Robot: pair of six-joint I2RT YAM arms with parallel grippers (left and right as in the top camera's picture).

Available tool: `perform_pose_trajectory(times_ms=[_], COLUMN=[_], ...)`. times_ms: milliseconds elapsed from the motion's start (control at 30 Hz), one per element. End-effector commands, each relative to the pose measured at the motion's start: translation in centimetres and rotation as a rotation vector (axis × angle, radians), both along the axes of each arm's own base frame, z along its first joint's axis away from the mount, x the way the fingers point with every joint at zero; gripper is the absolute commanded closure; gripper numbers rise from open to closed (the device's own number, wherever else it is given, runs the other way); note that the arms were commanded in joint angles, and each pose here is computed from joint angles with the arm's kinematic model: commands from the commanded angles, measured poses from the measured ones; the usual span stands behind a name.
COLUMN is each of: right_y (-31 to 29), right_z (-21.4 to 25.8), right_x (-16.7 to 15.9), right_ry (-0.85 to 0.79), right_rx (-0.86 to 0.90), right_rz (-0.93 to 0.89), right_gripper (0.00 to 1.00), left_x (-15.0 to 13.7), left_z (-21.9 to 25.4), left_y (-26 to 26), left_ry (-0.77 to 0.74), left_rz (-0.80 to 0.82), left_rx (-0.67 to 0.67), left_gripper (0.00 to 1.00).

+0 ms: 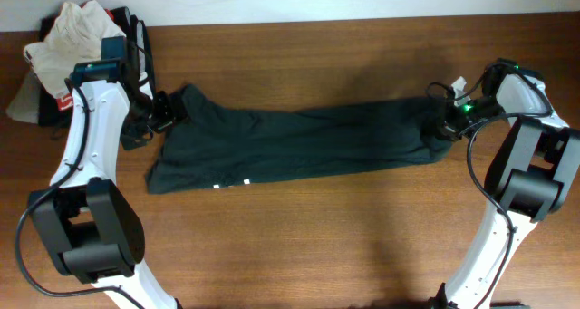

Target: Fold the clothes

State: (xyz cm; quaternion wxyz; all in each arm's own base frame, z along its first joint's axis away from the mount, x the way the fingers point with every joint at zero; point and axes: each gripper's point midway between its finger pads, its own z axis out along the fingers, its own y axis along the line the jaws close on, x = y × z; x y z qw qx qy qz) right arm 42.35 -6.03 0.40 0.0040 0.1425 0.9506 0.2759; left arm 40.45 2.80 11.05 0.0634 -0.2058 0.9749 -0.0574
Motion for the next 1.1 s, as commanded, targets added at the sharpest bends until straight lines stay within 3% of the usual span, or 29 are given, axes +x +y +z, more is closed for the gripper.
perform_pose_trajectory(times_ms=[0,600,833,1067], right_y=[0.5,-4.0,-6.3,-2.9], right_z=[-1.4,-0.6,3.2,9.8], right_x=[-0.6,-1.4,-1.8,-1.5], right_ry=[0.046,0.051,-0.003,-0.094], right_rx=[0.013,0.015,-0.008,-0.045], right_rz=[-0.005,-0.14,-0.195,-0.138], right_gripper=[0.96,0.96,0.96,0.96], left_x=[0.0,-0.2,0.1,0.3], left_z=[-0.4,-0.4,-0.4,-0.3], left_y=[-0.4,-0.8,-0.7,-0.7], left_ry=[0.01,0.019,0.007,-0.002], left_rz=[-0.006,-0.015,-0.015,-0.015], left_rx=[-0.016,-0.016,-0.014,-0.014], left_gripper=[0.01,0.01,0.01,0.01])
